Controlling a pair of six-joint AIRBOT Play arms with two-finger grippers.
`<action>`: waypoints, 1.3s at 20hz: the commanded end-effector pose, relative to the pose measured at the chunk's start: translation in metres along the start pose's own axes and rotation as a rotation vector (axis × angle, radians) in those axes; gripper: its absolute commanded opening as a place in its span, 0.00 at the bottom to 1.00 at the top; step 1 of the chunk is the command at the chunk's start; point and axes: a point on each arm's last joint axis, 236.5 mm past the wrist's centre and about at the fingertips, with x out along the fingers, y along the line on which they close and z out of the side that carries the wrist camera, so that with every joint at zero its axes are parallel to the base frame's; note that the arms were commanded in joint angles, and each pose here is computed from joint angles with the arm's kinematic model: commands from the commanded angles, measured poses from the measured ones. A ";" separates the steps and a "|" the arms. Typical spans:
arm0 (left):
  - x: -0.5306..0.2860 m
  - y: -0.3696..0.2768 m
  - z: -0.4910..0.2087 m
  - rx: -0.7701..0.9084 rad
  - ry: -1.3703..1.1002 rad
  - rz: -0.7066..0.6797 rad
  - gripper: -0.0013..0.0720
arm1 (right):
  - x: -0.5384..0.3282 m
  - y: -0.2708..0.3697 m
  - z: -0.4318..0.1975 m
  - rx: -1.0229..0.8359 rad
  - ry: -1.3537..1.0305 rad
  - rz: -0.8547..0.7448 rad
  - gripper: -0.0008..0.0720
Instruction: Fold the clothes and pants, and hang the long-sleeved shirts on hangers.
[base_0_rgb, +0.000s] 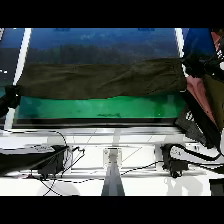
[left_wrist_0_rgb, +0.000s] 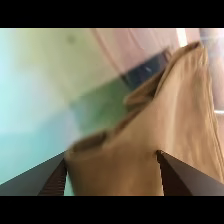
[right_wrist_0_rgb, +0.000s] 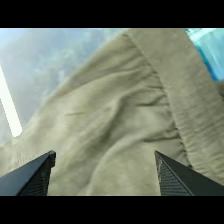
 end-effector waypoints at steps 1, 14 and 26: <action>0.025 -0.011 0.004 0.080 -0.010 0.005 0.78 | -0.005 0.033 0.001 -0.078 0.012 0.043 0.95; -0.061 -0.216 0.026 0.613 -0.094 -0.284 0.05 | 0.037 0.209 -0.054 -0.283 -0.066 0.283 0.06; -0.252 -0.403 -0.077 0.945 -0.285 -0.695 0.05 | 0.119 0.398 -0.332 -0.454 0.453 0.508 0.06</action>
